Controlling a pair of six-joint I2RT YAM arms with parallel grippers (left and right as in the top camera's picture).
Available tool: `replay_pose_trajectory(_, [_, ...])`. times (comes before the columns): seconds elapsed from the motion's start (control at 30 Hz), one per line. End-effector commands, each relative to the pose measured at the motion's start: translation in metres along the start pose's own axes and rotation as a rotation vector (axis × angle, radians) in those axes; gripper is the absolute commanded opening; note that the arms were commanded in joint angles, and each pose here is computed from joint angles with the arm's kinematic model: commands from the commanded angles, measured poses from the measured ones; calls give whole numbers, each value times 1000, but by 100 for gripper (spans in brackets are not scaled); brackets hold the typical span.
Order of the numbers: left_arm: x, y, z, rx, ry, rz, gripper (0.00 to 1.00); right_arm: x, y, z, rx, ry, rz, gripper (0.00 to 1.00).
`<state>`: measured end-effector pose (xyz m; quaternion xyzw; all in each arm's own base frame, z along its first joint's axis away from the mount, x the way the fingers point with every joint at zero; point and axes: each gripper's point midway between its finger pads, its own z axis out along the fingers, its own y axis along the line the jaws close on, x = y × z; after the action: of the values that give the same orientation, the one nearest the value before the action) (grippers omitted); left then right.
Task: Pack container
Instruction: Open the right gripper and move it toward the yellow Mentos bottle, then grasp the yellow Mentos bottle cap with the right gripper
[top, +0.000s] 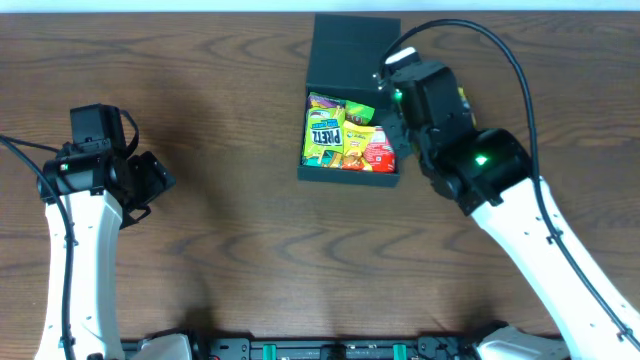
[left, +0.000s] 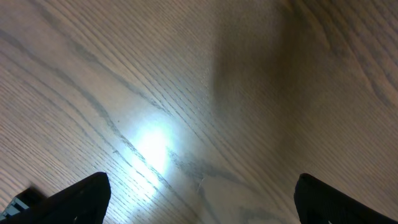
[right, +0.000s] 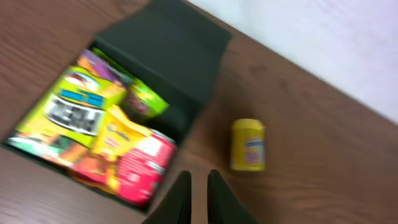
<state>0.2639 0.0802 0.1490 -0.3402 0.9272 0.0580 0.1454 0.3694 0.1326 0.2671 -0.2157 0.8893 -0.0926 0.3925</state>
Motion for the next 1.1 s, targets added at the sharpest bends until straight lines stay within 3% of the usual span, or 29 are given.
replay_pose_trajectory(0.0, [0,0,2,0,13,3,95,9,-26,13,6,36,-85,10])
replay_pose_trajectory(0.2, [0,0,2,0,13,3,95,29,-81,43,-118,29,52,15])
replay_pose_trajectory(0.33, [0,0,2,0,13,3,95,44,-118,59,-200,-9,169,33])
replay_pose_trajectory(0.57, [0,0,2,0,13,3,95,89,-131,113,-213,124,167,31])
replay_pose_trajectory(0.6, [0,0,2,0,13,3,95,95,-127,123,-228,140,142,38])
replay_pose_trajectory(0.63, [0,0,2,0,13,3,95,99,-125,130,-237,151,129,63])
replay_pose_trajectory(0.73, [0,0,2,0,13,3,95,114,-118,159,-265,188,126,99])
replay_pose_trajectory(1.07, [0,0,2,0,13,3,95,151,-104,211,-315,258,79,99])
